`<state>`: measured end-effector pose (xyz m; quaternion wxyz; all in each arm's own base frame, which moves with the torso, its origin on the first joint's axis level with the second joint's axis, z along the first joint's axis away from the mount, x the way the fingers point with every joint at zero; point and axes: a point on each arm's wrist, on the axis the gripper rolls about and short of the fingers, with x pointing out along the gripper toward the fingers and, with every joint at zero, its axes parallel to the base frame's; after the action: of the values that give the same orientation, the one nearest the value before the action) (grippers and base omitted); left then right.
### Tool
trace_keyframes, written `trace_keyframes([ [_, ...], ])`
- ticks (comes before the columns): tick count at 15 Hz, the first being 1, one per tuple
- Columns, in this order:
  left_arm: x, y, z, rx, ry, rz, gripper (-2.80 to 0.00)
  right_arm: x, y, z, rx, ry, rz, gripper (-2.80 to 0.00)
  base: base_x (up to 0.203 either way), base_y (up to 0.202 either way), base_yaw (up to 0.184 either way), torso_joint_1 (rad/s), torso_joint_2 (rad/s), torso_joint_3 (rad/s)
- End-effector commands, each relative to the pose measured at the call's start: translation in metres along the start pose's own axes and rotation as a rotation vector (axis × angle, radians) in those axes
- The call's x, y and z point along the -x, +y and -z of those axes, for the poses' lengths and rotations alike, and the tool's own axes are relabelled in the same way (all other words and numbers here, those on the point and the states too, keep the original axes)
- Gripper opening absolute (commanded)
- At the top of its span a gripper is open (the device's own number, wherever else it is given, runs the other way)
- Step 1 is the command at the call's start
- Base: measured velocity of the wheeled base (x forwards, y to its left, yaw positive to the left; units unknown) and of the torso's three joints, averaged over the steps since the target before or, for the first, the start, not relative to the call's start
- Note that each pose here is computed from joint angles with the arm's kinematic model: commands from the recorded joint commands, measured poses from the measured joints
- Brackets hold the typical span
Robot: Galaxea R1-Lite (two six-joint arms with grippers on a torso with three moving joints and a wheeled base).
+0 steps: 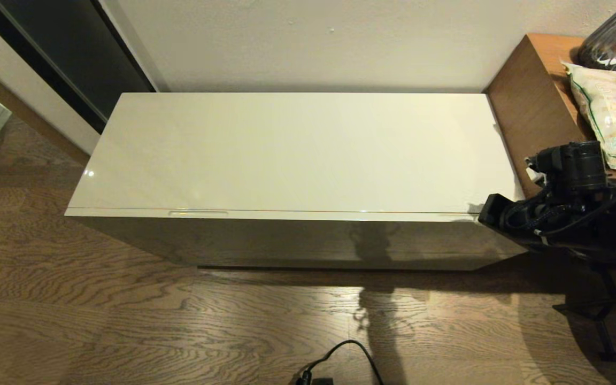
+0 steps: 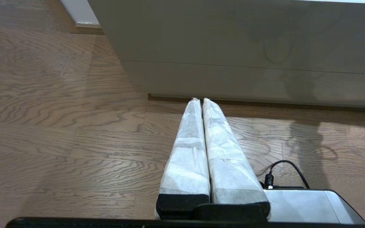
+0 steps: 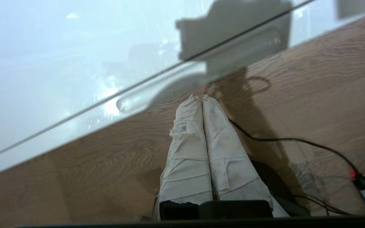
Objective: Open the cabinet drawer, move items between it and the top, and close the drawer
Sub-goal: Open the drawer
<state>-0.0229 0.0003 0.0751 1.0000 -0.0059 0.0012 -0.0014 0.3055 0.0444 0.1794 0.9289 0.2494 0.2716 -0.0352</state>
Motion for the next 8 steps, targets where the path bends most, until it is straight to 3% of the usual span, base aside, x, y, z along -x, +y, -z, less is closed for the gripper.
trace_keyframes([
  [1,0.0,0.0,0.0,0.0,0.001,-0.001,-2.8,-0.013,0.003,0.002,-0.003,0.017,0.003,-2.8,0.0,0.0,0.0,0.0,0.0,0.0],
  [8,0.0,0.0,0.0,0.0,0.001,-0.001,-2.8,-0.031,0.001,0.007,-0.002,0.038,0.016,-2.8,0.0,0.0,0.0,0.0,0.0,0.0],
])
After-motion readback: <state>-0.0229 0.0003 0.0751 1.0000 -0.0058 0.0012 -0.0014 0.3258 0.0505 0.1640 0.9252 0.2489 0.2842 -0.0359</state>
